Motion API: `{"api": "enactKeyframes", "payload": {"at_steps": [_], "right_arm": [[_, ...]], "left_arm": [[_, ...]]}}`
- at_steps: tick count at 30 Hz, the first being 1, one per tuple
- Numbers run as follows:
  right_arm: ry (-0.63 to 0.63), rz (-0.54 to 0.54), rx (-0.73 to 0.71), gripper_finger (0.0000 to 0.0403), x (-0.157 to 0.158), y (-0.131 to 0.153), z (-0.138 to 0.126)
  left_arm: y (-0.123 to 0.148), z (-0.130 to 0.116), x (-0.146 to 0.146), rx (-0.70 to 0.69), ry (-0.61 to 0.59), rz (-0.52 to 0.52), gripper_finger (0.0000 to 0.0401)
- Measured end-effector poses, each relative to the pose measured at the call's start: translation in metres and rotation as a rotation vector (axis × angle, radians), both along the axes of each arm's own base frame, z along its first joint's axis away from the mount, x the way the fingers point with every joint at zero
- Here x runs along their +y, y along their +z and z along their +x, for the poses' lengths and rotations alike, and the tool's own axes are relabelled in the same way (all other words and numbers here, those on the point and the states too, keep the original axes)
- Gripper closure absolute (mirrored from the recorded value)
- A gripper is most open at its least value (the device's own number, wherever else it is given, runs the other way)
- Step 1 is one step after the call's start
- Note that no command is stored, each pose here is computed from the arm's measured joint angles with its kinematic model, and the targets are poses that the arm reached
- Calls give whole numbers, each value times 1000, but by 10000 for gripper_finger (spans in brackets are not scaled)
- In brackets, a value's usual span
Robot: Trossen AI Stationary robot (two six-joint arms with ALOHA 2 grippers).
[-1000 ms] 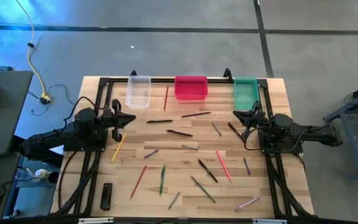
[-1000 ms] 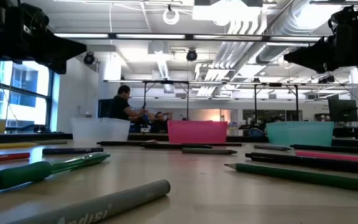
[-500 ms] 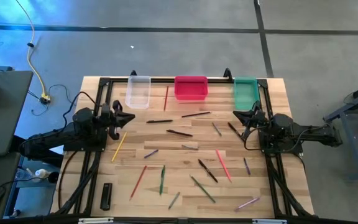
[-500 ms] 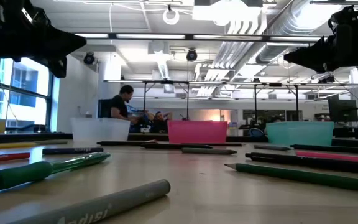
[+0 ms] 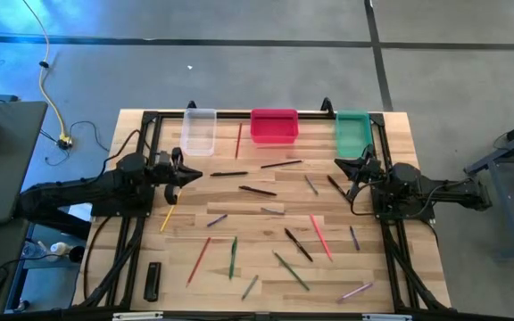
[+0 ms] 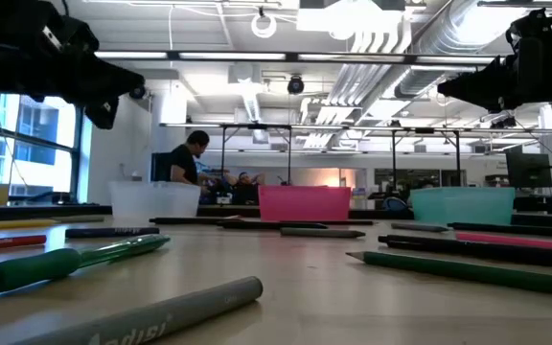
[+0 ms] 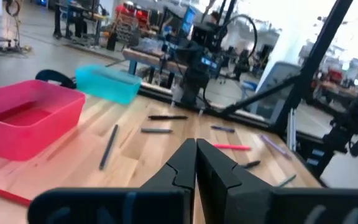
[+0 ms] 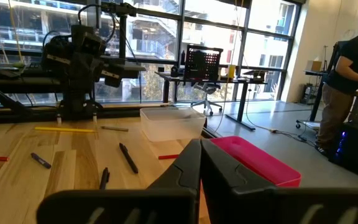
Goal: Sort crayons/erasers/pens/pencils in bins
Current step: Put the black pen into the red bin
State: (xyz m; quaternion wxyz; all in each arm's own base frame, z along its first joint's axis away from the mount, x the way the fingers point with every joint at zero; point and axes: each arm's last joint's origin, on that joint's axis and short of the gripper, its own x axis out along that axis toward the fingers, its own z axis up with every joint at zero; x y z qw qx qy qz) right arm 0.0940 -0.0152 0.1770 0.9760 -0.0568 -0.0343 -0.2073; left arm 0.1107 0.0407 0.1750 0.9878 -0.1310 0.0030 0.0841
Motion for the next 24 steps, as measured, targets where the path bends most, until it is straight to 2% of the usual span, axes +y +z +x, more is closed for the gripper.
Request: {"api": "enactKeyframes", "payload": {"at_steps": [6, 12, 24], "right_arm": [[0, 0, 0, 403, 0, 0, 0], [0, 0, 0, 403, 0, 0, 0], [0, 0, -1, 403, 0, 0, 0]], "left_arm": [[14, 22, 5, 122, -3, 23, 401], [34, 57, 19, 235, -24, 11, 401], [34, 126, 43, 446, -128, 41, 401]]}}
